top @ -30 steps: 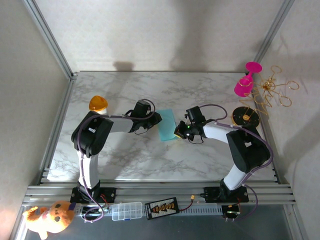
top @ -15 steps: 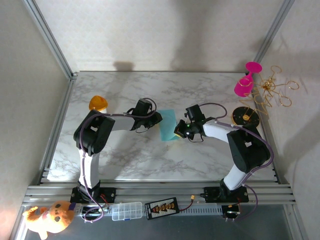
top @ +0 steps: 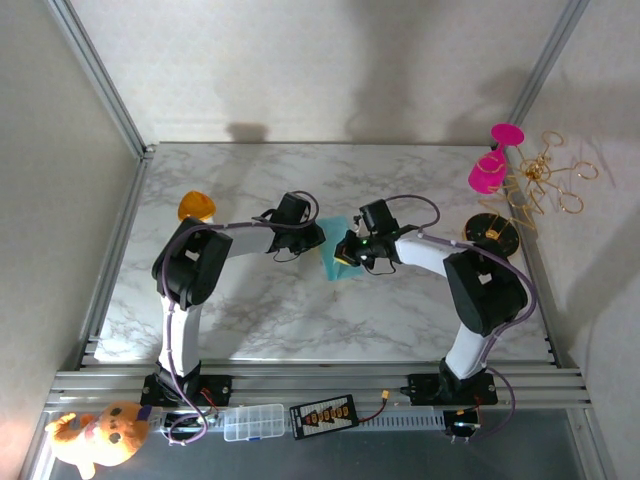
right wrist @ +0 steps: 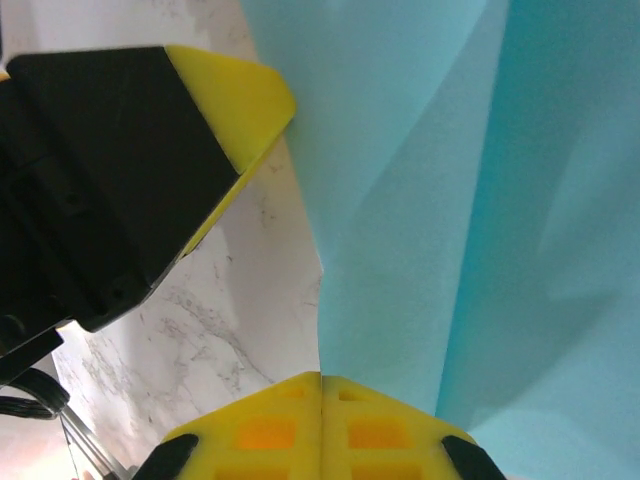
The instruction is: Fold a paper plane with a square sheet of paper (pick it up from the middle)
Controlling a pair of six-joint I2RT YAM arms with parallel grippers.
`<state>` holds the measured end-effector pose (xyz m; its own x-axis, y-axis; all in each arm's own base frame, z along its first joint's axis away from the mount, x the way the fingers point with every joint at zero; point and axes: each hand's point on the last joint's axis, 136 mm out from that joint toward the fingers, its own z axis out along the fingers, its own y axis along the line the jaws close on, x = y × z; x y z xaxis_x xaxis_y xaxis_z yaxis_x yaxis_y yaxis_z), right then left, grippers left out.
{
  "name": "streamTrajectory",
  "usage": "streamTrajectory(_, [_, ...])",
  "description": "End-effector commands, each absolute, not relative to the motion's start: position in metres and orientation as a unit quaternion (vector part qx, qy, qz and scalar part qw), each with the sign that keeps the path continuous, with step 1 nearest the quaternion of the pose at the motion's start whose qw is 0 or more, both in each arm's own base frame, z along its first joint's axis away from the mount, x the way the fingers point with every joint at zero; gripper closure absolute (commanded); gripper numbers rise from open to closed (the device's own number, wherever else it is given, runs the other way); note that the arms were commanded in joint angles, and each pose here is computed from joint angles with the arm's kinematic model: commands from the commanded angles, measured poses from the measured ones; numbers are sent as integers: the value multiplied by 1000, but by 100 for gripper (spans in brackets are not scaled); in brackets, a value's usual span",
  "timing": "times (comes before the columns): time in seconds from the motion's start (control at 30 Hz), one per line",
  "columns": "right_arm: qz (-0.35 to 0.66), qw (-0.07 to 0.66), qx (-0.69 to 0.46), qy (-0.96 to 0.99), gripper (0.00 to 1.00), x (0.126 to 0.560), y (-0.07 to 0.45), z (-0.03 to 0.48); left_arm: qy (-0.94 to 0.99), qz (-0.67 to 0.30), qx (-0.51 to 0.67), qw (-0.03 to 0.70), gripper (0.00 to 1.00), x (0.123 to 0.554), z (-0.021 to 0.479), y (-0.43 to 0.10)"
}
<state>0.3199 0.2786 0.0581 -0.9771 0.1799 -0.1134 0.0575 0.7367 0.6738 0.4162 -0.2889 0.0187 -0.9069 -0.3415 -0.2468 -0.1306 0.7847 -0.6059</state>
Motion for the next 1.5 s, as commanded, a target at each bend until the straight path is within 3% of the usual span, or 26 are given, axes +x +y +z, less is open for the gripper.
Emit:
streamTrajectory(0.0, [363, 85, 47, 927, 100, 324, 289, 57, 952, -239, -123, 143, 84, 400, -26, -277])
streamTrajectory(1.47, [351, 103, 136, 921, 100, 345, 285, 21, 959, -222, -117, 132, 86, 394, -39, -275])
